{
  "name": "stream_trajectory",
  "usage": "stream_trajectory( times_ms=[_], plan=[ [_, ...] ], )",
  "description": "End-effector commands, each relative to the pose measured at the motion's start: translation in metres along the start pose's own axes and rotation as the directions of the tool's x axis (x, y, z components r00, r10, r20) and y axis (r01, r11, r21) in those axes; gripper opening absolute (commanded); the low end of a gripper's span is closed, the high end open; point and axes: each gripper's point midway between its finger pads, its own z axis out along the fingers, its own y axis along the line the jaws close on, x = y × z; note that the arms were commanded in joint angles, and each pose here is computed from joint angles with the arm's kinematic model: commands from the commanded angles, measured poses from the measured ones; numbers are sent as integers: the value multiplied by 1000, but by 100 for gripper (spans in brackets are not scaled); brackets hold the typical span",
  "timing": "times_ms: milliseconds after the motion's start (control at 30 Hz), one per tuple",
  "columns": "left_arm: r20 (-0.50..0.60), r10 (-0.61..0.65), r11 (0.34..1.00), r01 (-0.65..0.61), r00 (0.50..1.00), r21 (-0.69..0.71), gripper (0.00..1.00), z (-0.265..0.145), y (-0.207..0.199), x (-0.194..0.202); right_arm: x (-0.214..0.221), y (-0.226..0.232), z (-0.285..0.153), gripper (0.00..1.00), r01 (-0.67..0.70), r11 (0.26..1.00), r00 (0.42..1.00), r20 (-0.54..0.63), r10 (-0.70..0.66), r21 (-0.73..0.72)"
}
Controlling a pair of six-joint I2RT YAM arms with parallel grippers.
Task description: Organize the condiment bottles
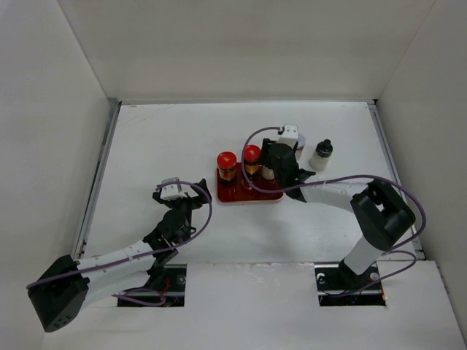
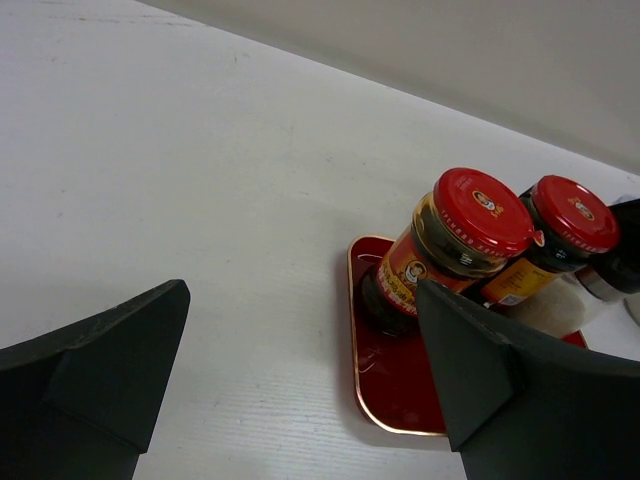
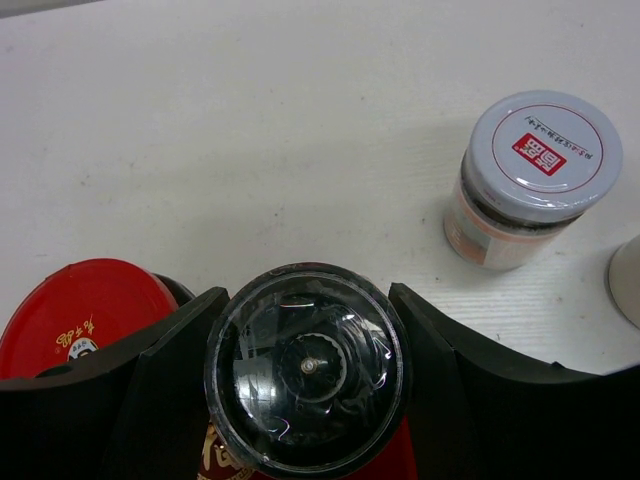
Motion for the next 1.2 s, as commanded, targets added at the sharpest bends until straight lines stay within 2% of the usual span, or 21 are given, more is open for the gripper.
stream_trajectory(
  times_ms=[0,67,167,267,467,633,667,700,733,767,833,867,900,933,1000,1167],
  plan=[
    [37,-61,998,60,997,19,100,2,-10,-14,-26,26,2,59,-34,998,994,99,39,-55],
    [32,-55,998,54,998,20,100,2,-11,-13,-20,24,1,67,-23,999,995,96,27,-48],
    [38,-64,998,63,997,21,100,1,-11,-15,-9,21,-2,87,-19,999,997,79,23,-49],
    [33,-57,998,57,998,22,100,1,-12,-14,-15,17,-15,98,-39,998,996,83,44,-57],
    [34,-62,998,61,997,29,100,1,-14,-15,-50,-2,-42,100,-68,997,991,111,72,-40],
    [31,-63,998,62,998,33,100,1,-15,-14,-66,-40,-25,100,-89,995,989,123,84,38],
    [34,-68,997,67,997,36,100,0,-15,-15,-64,-43,-16,90,-76,996,992,105,70,46],
    [35,-68,997,67,997,33,100,0,-15,-15,-63,-46,-5,70,-64,996,994,88,59,57],
    [35,-65,997,64,997,30,100,1,-14,-15,-60,-50,5,55,-55,996,996,72,50,75],
    [33,-63,998,62,997,29,100,1,-13,-14,-58,-53,14,49,-51,995,997,59,46,89],
    [35,-66,997,65,997,35,100,0,-15,-16,-55,-60,28,47,-38,992,999,38,34,122],
    [36,-69,997,67,997,35,100,0,-14,-16,-54,-64,33,50,-30,990,999,33,26,139],
    [42,-71,997,70,997,28,100,0,-12,-17,-56,-68,37,58,-27,986,999,37,21,162],
    [41,-68,997,67,997,27,100,1,-11,-17,-57,-74,40,71,-26,981,999,43,18,193],
    [35,-63,998,62,997,33,100,0,-13,-16,-58,-80,42,82,-24,974,999,52,12,226],
    [31,-59,998,58,998,30,100,2,-13,-13,-45,-89,51,89,-2,963,1000,27,-5,270]
  ],
)
